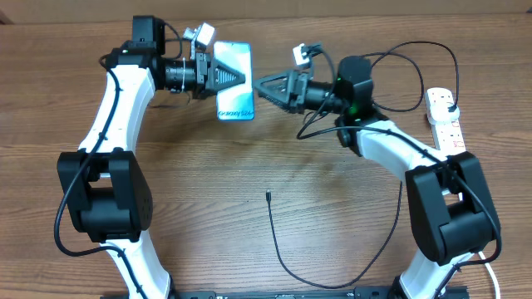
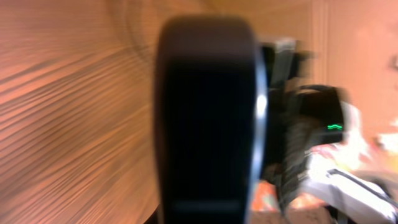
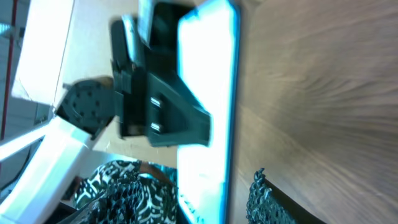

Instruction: Plug charger to phone and switch on socket

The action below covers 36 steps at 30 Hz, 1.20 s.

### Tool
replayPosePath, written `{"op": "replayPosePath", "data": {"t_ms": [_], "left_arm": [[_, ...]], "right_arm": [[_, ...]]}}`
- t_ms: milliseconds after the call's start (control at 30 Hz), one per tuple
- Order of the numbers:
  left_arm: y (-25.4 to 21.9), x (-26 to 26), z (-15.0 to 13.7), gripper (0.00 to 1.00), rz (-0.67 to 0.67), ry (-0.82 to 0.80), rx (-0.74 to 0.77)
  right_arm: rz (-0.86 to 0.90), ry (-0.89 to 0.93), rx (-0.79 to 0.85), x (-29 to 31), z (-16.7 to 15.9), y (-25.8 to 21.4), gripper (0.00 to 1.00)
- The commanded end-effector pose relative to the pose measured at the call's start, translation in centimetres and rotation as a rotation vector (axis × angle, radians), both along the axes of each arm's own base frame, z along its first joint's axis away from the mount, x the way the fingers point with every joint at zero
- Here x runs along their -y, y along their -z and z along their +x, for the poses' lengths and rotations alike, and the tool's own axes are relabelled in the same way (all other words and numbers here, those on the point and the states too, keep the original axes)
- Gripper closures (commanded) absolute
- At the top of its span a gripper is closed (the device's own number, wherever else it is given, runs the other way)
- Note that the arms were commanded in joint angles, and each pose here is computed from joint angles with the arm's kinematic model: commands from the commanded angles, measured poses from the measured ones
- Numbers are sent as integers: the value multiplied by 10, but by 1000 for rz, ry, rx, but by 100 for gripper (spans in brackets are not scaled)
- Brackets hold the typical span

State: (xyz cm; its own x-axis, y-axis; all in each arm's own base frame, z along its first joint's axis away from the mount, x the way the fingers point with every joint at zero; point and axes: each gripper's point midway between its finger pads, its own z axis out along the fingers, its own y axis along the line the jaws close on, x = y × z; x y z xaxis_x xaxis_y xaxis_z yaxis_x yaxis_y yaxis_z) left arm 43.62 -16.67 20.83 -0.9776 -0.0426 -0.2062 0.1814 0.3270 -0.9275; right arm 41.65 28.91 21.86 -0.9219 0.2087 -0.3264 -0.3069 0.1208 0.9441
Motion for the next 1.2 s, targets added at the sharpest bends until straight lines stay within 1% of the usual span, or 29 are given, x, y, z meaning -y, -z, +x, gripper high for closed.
{"op": "replayPosePath", "data": {"t_ms": [0, 67, 200, 300, 400, 500, 533, 633, 833, 1167], "left_arm": [[13, -19, 2, 96, 211, -86, -14], [23, -23, -7, 96, 263, -93, -79], [33, -24, -29, 96, 303, -62, -179], [35, -23, -48, 96, 311, -26, -250], [35, -20, -67, 96, 316, 7, -328], [34, -15, -83, 96, 322, 41, -387], [33, -12, -87, 96, 324, 57, -394], [32, -3, -102, 96, 332, 114, -408], [31, 8, -119, 96, 355, 169, -448], [24, 21, -138, 96, 346, 215, -526]], "right_arm": [[2, 2, -10, 19, 6, 4, 40], [-4, 19, -38, 32, 11, 8, 33], [-56, 78, -151, 62, 21, 35, 28], [-134, 110, -221, 83, 20, 65, 22], [-239, 151, -282, 104, 14, 98, 13], [-378, 220, -359, 128, 8, 132, 8], [-429, 245, -380, 136, 5, 143, 7], [-600, 338, -462, 164, -2, 174, 0], [-804, 475, -579, 209, -14, 204, 0], [-996, 640, -726, 298, -38, 224, 0]]}}
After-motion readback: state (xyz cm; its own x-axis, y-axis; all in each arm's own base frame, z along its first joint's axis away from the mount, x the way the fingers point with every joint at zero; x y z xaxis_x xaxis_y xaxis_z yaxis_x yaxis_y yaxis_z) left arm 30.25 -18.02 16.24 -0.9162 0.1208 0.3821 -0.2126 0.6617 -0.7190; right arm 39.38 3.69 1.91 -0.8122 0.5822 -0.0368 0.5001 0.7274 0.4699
